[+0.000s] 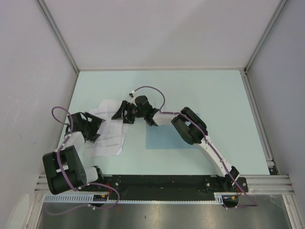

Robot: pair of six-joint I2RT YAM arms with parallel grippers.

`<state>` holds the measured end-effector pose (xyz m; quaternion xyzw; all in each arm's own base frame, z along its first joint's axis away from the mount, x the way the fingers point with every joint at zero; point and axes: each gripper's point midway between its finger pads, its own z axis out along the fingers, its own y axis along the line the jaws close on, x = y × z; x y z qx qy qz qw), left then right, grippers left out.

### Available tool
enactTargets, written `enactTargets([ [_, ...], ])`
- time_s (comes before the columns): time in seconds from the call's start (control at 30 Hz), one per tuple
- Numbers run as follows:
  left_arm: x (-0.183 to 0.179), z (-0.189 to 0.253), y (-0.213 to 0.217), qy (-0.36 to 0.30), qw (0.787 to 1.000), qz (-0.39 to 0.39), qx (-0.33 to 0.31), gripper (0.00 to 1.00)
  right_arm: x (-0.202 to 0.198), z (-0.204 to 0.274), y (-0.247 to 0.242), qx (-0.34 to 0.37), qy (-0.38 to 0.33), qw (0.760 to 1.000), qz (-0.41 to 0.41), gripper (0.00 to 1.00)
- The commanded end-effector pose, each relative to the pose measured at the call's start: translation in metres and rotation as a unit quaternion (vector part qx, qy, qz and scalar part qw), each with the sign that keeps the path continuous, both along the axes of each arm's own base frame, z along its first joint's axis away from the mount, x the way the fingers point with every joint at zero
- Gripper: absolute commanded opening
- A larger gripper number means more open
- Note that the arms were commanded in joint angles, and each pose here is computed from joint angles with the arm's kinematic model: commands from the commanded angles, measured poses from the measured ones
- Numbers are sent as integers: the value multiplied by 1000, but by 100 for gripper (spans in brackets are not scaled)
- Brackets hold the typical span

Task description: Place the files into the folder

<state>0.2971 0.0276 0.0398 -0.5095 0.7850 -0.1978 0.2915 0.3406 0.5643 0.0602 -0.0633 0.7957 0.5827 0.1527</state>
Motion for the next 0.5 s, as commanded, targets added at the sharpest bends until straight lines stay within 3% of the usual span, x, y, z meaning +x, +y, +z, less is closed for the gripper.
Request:
enactTargets([
  [0.0,-18,-19,-8,33,999,-8,-17,100,-24,40,10,57,35,998,15,79],
  [0.1,-15,-13,-8,22,1000,-19,-9,100,-13,34,8,38,5,999,1,71],
  [0.13,-16,-11,-8,22,999,-25,-4,100,-8,32,7,35,-3,999,-4,65],
  [0.17,-16,-7,-7,18,999,-28,1,99,-5,27,7,28,-22,999,-4,51],
  [0.23,-13,9,-4,-1,999,-35,22,100,0,27,8,18,-41,999,-8,42],
  [0.33,-8,42,1,-43,996,-51,61,100,3,34,10,2,-58,998,-11,0],
  [0.47,2,107,1,-115,984,-74,111,99,7,60,8,-41,-93,995,-16,0],
])
